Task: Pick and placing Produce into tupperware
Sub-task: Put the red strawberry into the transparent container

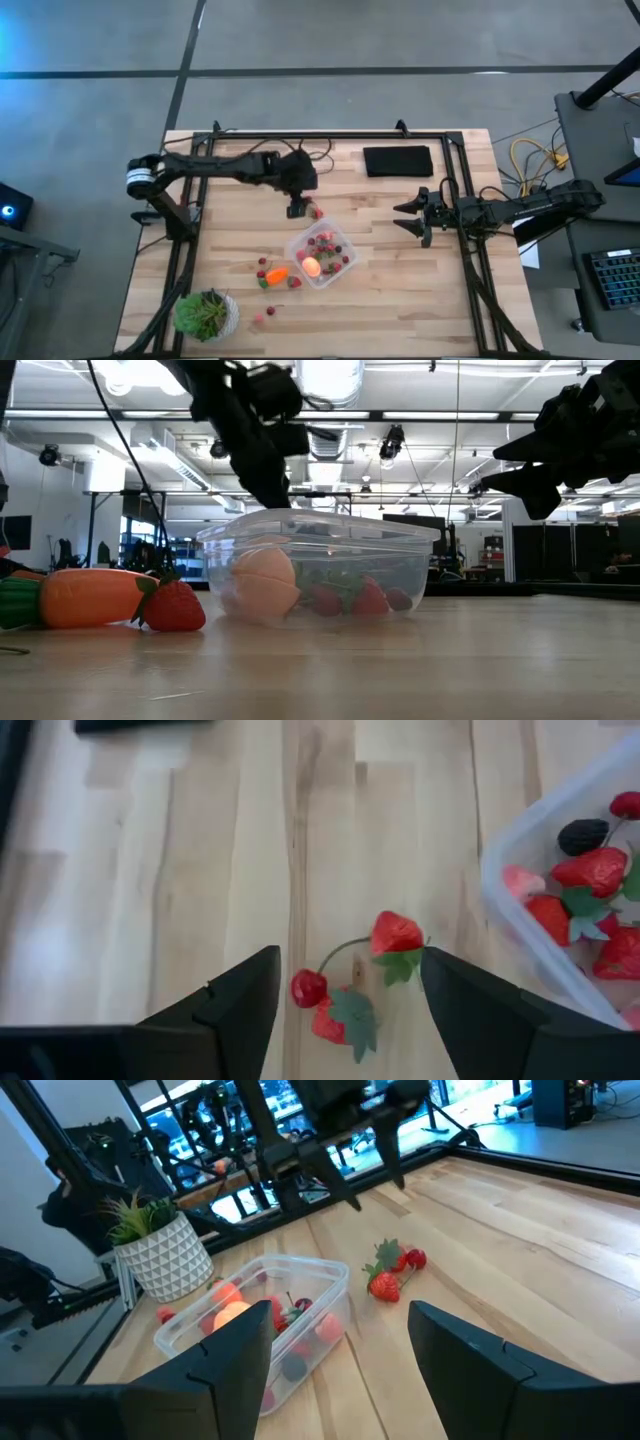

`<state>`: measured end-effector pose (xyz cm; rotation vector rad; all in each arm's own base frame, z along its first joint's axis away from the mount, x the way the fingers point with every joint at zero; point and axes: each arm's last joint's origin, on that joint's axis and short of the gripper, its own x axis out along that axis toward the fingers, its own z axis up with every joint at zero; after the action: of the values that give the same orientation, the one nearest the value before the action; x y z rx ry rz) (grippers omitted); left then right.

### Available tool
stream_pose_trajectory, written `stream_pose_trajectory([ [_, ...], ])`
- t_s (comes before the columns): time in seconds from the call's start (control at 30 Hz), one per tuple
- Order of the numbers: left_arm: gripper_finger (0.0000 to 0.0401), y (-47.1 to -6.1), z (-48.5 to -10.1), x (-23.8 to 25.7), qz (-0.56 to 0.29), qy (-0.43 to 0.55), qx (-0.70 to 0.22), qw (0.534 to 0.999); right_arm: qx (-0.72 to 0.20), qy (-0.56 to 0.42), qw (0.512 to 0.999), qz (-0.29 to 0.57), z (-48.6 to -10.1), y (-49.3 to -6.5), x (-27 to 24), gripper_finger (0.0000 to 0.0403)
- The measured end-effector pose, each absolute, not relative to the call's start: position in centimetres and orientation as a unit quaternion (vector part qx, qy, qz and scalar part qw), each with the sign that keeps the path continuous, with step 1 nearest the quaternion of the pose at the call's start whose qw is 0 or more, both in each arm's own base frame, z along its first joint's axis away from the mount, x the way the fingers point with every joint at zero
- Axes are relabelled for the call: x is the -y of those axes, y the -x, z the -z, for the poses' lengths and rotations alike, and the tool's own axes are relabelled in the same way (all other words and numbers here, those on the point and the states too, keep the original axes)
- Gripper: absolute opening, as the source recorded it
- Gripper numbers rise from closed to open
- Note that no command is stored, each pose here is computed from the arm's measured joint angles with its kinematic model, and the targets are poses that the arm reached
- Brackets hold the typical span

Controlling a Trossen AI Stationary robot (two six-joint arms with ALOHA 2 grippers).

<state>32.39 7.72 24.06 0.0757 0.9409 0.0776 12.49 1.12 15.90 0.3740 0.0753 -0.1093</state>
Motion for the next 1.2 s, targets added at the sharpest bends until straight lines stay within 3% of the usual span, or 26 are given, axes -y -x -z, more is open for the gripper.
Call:
stream_pose_trajectory([
  [0.13,0.0212,-32.6,-23.0,-8.7,-0.007,-0.006,-0.459,0.889,-0.037,-0.186,0.98,0.054,-15.9,-12.5,-1.1,0.0226],
  [0.57,0.0207,-34.9,-18.2,-7.8,0.01,-0.082,-0.51,0.856,-0.037,-0.186,0.98,0.054,-15.9,-12.5,-1.1,0.0226],
  [1.2,0.0207,-35.7,-18.0,-5.8,0.055,-0.085,-0.498,0.861,-0.037,-0.186,0.98,0.054,-15.9,-12.5,-1.1,0.0226],
])
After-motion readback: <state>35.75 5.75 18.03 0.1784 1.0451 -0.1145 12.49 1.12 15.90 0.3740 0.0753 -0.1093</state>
